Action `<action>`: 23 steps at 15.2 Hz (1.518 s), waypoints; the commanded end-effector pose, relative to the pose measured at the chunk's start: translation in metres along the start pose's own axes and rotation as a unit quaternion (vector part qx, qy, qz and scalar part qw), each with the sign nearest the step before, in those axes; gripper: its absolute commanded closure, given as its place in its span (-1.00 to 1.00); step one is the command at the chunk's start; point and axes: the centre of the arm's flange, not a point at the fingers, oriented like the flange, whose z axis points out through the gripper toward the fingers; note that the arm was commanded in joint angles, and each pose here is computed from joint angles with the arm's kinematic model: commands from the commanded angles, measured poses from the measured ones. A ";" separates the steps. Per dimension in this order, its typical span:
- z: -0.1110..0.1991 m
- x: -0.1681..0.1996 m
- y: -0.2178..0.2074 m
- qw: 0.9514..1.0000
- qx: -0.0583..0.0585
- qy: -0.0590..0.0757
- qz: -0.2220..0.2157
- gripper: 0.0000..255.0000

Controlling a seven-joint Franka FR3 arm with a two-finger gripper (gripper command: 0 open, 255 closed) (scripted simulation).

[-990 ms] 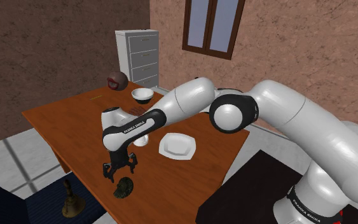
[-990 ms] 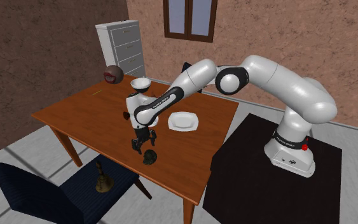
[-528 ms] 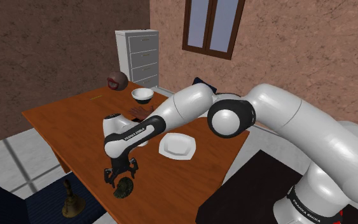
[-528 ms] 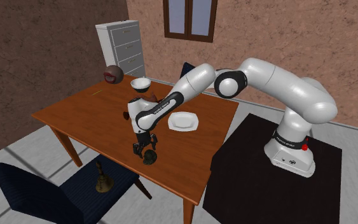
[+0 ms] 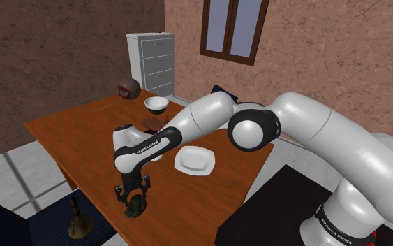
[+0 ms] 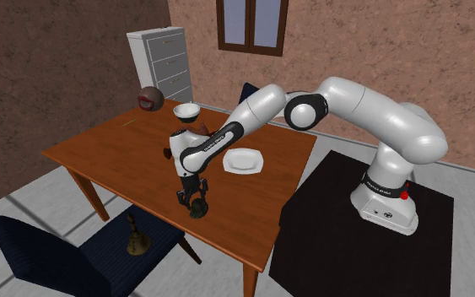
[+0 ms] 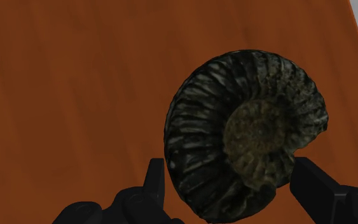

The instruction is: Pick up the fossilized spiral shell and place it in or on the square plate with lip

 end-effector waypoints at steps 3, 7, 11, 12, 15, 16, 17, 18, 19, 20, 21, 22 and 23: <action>0.000 0.000 0.000 1.000 0.000 0.000 0.000 1.00; 0.000 0.000 0.000 1.000 0.000 0.000 0.000 1.00; -0.020 -0.006 -0.001 1.000 0.000 0.000 0.000 1.00; -0.025 -0.007 -0.002 1.000 0.000 0.000 0.000 1.00; -0.040 -0.011 -0.003 1.000 0.000 0.000 0.000 1.00; -0.045 -0.012 -0.003 1.000 0.000 0.000 0.000 1.00; -0.051 -0.014 -0.004 1.000 0.000 0.000 0.000 1.00; -0.056 -0.015 -0.004 1.000 0.000 0.000 0.000 1.00; -0.061 -0.016 -0.005 1.000 0.000 0.000 0.000 1.00; -0.066 -0.017 -0.005 1.000 0.000 0.000 0.000 1.00; -0.071 -0.019 -0.005 1.000 0.000 0.000 0.000 1.00; -0.076 -0.020 -0.006 1.000 0.000 0.000 0.000 1.00; -0.081 -0.021 -0.006 1.000 0.000 0.000 0.000 1.00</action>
